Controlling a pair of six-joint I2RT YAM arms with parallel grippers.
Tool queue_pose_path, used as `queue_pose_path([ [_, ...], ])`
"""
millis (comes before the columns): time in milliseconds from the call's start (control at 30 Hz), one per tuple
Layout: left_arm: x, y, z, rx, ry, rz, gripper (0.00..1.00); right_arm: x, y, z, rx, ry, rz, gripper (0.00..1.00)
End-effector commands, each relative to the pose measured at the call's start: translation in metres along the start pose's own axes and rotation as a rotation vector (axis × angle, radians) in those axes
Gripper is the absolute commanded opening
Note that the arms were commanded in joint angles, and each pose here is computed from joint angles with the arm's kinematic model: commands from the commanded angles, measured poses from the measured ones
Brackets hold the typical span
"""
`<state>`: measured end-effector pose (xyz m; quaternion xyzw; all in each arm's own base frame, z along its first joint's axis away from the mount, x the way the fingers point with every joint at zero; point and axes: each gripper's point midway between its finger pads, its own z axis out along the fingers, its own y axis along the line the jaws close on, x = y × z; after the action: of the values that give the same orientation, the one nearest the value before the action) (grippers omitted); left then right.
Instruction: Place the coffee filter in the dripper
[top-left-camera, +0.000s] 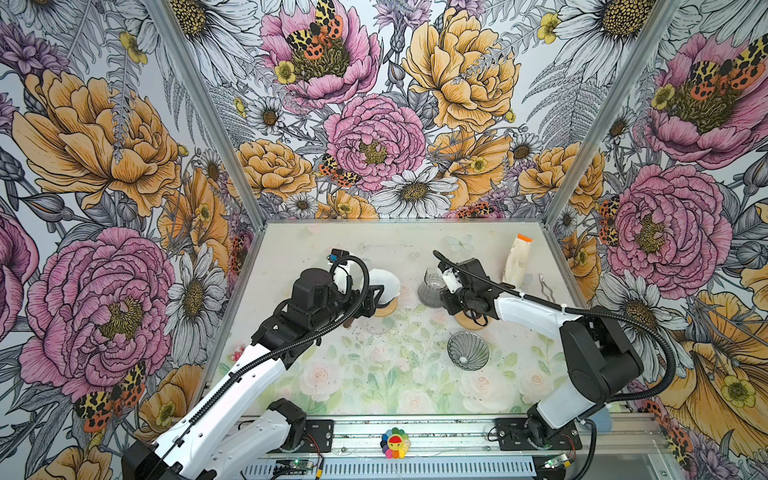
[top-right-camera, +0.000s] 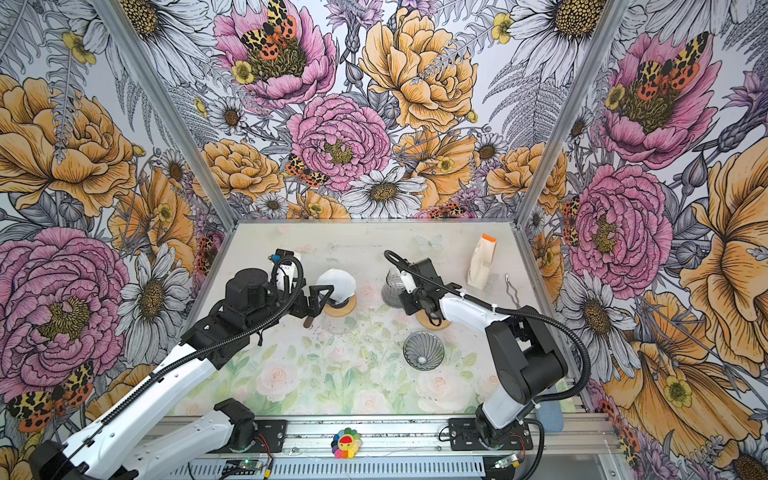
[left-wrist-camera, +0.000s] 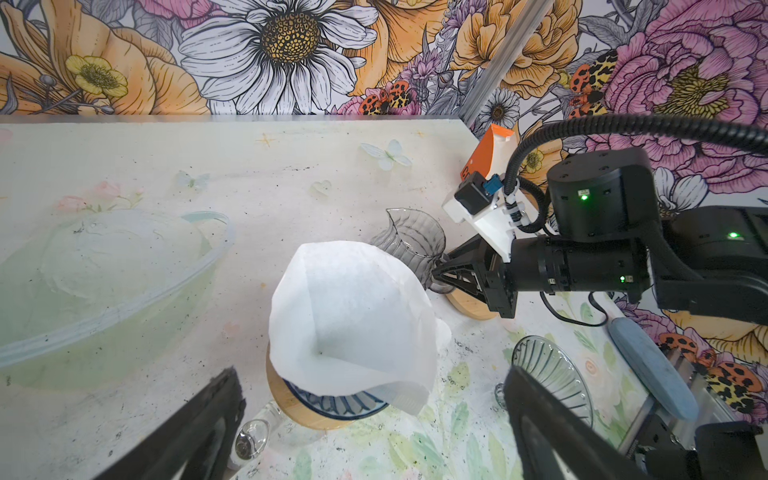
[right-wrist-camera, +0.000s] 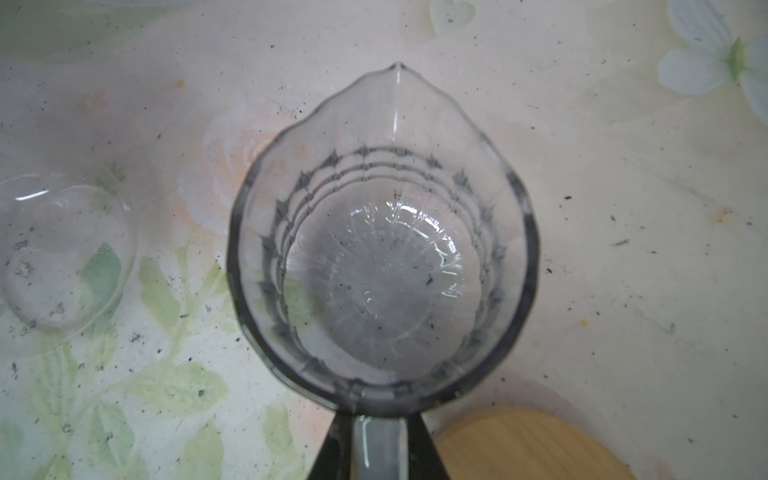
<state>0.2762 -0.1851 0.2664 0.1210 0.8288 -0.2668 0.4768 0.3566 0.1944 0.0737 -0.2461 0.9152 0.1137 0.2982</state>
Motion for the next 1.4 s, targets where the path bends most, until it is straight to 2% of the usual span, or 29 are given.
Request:
queue_pose_path([
  [0,0.001,-0.003,-0.003,0.013,-0.009,-0.002,0.99,-0.009,0.003,-0.009,0.007,-0.047,0.019,0.19],
  [500,0.003,-0.005,-0.005,0.016,-0.006,0.004,0.99,0.006,0.012,-0.012,0.021,-0.044,0.020,0.19],
  [767,0.003,-0.004,-0.006,0.012,-0.006,0.005,0.99,0.012,0.015,-0.009,0.024,-0.029,0.024,0.25],
  [1267,0.003,-0.006,-0.004,0.022,0.004,0.009,0.99,0.015,0.018,-0.015,0.037,-0.042,0.021,0.26],
  [1367,0.001,-0.008,-0.004,0.026,0.000,0.012,0.99,0.014,0.017,-0.016,0.040,-0.047,0.025,0.31],
])
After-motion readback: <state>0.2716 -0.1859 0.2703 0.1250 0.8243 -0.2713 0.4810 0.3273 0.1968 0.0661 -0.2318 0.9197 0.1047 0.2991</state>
